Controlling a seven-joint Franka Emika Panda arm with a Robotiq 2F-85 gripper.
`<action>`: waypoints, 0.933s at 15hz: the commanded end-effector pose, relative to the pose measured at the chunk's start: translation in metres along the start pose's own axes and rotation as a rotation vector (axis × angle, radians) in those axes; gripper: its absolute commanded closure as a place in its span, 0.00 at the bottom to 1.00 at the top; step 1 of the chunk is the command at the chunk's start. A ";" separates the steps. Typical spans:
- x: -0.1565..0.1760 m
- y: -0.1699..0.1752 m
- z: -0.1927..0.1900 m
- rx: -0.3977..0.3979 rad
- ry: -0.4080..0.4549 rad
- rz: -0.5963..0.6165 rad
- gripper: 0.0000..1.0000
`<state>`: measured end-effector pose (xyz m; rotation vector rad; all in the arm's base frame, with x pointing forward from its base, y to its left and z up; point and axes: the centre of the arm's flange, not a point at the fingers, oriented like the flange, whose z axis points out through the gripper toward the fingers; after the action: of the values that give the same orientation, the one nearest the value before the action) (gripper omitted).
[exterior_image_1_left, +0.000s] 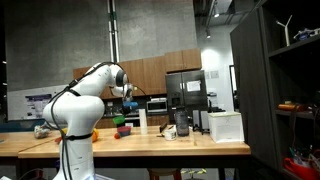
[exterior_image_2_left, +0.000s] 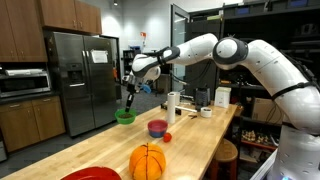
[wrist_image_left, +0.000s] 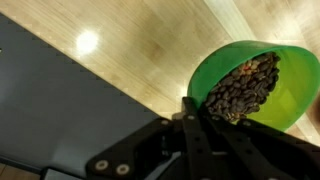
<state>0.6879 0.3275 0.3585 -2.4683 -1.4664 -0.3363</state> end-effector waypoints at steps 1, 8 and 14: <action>-0.034 -0.005 -0.030 -0.040 0.030 0.081 0.99; -0.073 -0.006 -0.056 -0.110 0.076 0.204 0.99; -0.101 -0.019 -0.071 -0.159 0.116 0.314 0.99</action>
<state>0.6529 0.2493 0.3844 -2.6577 -1.1038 -0.4959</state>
